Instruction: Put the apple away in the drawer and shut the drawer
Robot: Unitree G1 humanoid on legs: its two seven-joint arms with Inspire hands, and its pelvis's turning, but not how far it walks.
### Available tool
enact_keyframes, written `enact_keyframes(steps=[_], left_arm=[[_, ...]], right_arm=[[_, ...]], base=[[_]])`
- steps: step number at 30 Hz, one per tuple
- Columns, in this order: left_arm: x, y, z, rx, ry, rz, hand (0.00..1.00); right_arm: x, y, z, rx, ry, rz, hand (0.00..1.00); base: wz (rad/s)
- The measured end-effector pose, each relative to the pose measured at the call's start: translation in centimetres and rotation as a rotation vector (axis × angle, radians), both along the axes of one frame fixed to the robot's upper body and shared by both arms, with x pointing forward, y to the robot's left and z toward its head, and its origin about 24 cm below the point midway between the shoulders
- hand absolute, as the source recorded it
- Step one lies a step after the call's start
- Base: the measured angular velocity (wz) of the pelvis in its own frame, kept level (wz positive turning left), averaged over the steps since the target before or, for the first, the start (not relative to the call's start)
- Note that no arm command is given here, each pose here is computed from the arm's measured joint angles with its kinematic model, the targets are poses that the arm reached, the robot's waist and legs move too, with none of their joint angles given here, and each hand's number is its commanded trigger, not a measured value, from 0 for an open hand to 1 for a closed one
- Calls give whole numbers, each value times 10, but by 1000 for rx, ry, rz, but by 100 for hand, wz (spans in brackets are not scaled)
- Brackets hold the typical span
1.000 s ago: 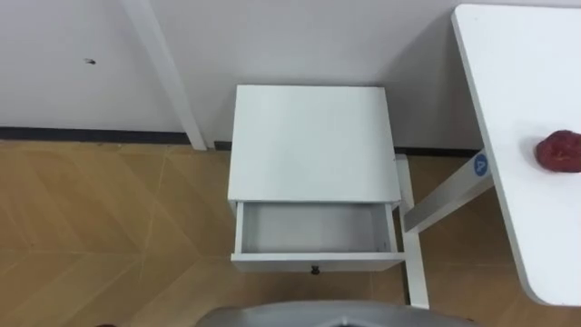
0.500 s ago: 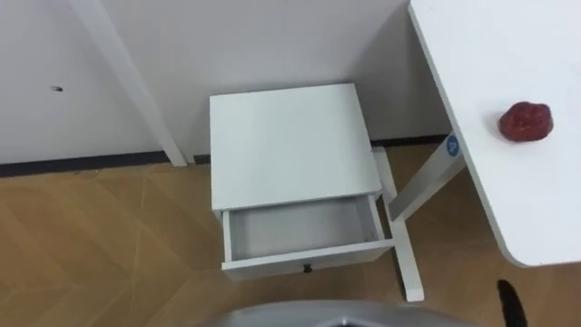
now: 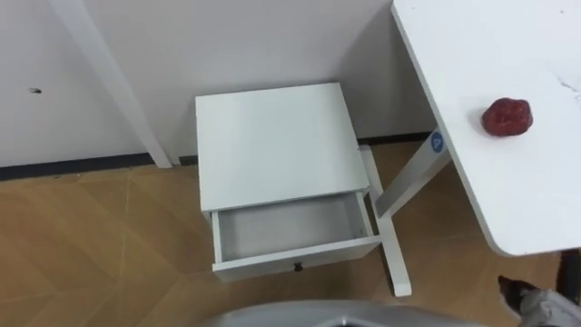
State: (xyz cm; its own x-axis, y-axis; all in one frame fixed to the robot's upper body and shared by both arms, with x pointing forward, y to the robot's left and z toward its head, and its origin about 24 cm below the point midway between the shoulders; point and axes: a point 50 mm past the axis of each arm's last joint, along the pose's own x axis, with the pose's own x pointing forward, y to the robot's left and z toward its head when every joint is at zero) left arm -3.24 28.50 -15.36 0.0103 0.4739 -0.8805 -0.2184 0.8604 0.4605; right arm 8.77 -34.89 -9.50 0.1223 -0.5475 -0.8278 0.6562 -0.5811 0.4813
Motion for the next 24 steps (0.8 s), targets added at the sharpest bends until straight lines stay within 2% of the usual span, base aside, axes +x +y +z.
enact_keyframes(steps=[5, 10, 14, 19, 24], left_arm=[[4, 2, 1, 13, -27, -12, 0], [9, 1, 1, 17, -50, -34, 0], [11, -2, 0, 10, -58, -53, 0], [14, -5, -1, -2, -47, -110, 0], [19, -11, -3, -20, -39, -181, 0]], right_arm=[[22, -33, 55, -199, -49, -10, 0], [33, -47, 95, -410, 72, 35, 0], [44, -46, 123, -639, 248, 125, 0], [69, -34, 155, -875, 336, 222, 0], [88, -23, 166, -1100, 492, 377, 0]], base=[[-1], [4], [1], [0], [2]])
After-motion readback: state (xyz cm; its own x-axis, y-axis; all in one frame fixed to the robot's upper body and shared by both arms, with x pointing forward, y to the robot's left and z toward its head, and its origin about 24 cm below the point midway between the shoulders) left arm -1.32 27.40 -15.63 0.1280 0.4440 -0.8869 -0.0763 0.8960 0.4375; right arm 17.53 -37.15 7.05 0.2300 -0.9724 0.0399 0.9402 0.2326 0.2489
